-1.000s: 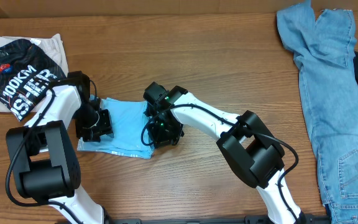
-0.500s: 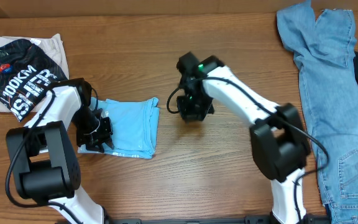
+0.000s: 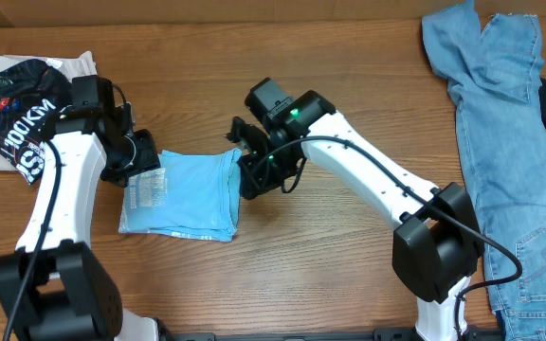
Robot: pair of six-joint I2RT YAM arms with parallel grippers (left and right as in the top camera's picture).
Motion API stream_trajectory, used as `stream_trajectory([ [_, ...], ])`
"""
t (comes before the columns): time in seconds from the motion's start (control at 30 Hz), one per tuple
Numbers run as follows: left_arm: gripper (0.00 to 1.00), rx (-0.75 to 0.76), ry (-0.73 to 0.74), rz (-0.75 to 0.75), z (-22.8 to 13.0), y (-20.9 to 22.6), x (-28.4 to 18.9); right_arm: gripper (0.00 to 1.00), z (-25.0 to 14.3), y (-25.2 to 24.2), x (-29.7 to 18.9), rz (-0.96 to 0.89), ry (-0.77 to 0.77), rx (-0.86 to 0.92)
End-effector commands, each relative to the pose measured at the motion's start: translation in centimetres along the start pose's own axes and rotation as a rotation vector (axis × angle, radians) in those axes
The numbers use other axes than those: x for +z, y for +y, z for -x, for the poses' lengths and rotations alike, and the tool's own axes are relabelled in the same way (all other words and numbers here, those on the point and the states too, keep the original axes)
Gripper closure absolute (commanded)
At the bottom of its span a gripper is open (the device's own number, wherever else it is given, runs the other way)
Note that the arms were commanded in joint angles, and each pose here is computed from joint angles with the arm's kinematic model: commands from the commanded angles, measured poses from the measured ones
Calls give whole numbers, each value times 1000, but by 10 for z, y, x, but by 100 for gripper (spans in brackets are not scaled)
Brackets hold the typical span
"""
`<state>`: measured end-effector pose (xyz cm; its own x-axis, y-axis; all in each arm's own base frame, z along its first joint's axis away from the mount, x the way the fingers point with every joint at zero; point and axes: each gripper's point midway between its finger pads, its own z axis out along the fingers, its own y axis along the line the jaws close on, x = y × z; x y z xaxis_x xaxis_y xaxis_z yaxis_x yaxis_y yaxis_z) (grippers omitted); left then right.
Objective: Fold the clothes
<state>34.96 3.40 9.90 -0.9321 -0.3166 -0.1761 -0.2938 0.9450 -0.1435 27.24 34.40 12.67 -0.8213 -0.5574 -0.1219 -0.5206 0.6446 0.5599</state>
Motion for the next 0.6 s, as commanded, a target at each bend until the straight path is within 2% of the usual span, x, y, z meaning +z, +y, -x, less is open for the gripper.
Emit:
stream_trajectory([
  [0.0,51,6,54,69,-1,15,23,90,4,16,7,47,-15,-37],
  [0.2,54,-2,182,101,-16,25,65,90,-2,31,46,134,46,-47],
  [0.33,56,-8,248,114,-28,29,75,90,-8,30,75,132,96,-52],
  [0.57,58,-19,353,132,-52,32,70,90,-15,-17,122,2,164,72],
])
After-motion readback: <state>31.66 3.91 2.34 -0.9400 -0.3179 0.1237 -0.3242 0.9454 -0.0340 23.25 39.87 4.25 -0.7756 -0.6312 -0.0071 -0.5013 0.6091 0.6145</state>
